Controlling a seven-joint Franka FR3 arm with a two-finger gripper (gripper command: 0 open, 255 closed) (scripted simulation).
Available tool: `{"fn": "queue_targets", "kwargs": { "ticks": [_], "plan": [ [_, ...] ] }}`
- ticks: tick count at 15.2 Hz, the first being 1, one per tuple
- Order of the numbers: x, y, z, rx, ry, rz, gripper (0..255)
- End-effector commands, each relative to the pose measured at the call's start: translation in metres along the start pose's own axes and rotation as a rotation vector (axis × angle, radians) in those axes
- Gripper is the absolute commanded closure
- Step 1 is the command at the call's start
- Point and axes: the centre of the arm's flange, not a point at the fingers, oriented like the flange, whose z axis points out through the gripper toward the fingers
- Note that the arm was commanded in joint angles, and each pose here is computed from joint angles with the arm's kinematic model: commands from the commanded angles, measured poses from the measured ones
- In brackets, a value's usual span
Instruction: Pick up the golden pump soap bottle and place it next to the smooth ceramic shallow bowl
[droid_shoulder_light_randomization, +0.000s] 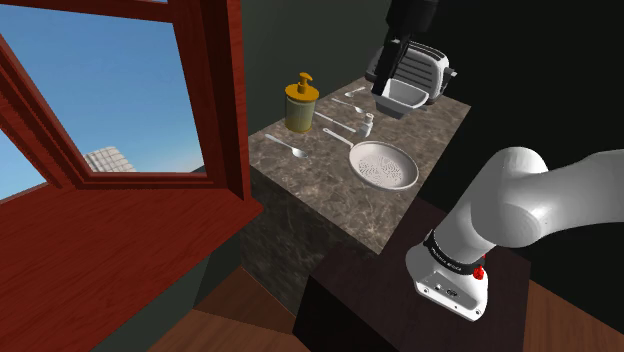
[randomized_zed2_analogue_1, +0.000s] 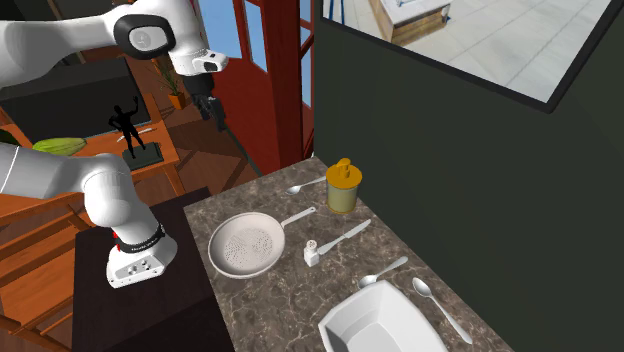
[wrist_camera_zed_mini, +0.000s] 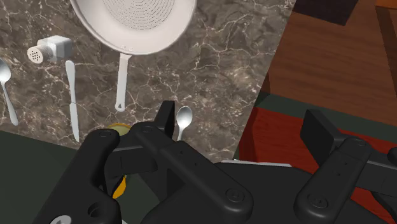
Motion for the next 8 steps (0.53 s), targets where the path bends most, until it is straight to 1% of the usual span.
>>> {"fn": "queue_targets", "kwargs": {
  "ticks": [1,8],
  "plan": [
    [0.000,0.000,0.000,0.000,0.000,0.000,0],
    [0.061,0.059,0.036,0.012,0.012,-0.005,0]
  ]
}}
